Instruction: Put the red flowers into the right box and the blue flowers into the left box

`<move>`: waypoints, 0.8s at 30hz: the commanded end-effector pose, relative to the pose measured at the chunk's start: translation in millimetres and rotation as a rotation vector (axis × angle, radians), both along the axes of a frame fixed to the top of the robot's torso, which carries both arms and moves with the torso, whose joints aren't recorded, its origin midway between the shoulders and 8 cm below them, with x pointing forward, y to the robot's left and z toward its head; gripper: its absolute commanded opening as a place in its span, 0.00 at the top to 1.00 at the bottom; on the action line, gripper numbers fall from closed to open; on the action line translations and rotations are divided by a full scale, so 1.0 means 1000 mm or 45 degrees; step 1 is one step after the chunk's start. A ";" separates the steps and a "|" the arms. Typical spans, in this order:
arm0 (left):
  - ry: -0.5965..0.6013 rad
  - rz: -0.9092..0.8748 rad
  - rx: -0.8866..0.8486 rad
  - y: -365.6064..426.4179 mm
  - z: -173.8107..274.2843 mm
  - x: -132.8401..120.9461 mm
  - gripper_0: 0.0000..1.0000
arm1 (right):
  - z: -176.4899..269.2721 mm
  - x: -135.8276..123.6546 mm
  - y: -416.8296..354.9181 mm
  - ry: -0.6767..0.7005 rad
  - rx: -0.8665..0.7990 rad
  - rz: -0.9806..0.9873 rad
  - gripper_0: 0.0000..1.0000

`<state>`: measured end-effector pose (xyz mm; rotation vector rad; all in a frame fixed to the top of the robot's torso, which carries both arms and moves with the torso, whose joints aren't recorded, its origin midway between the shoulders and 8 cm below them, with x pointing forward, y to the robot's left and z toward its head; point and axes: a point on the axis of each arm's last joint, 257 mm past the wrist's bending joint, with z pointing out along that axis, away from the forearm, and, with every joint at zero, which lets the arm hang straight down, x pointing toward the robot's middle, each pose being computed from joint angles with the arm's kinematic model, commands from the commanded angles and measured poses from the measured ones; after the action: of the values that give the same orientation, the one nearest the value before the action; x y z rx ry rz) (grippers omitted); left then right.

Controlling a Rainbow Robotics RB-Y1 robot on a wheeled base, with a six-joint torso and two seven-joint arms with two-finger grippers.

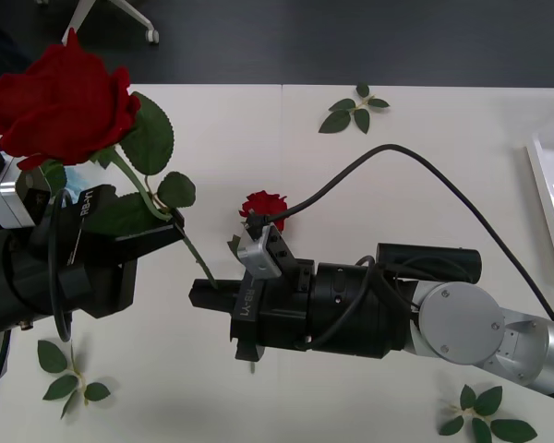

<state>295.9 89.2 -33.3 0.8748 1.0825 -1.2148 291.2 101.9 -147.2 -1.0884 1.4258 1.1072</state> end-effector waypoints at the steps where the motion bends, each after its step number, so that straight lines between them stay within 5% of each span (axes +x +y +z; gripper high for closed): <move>1: -0.101 -0.010 0.029 -0.004 0.012 -0.006 0.53 | 0.012 -0.002 0.002 -0.061 0.017 0.012 1.00; 2: -0.101 -0.010 0.029 -0.004 0.012 -0.006 0.25 | 0.011 -0.001 0.001 -0.063 0.014 0.011 1.00; 5: -0.101 -0.010 0.029 -0.004 0.012 -0.006 0.00 | 0.012 -0.001 0.001 -0.061 0.017 0.010 1.00; 24: -0.101 -0.010 0.029 -0.004 0.012 -0.006 0.00 | 0.039 0.018 -0.029 -0.017 0.014 0.030 1.00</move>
<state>295.9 89.2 -33.3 0.8748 1.0826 -1.2148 301.0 90.5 -133.4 -1.0696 1.4446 1.1466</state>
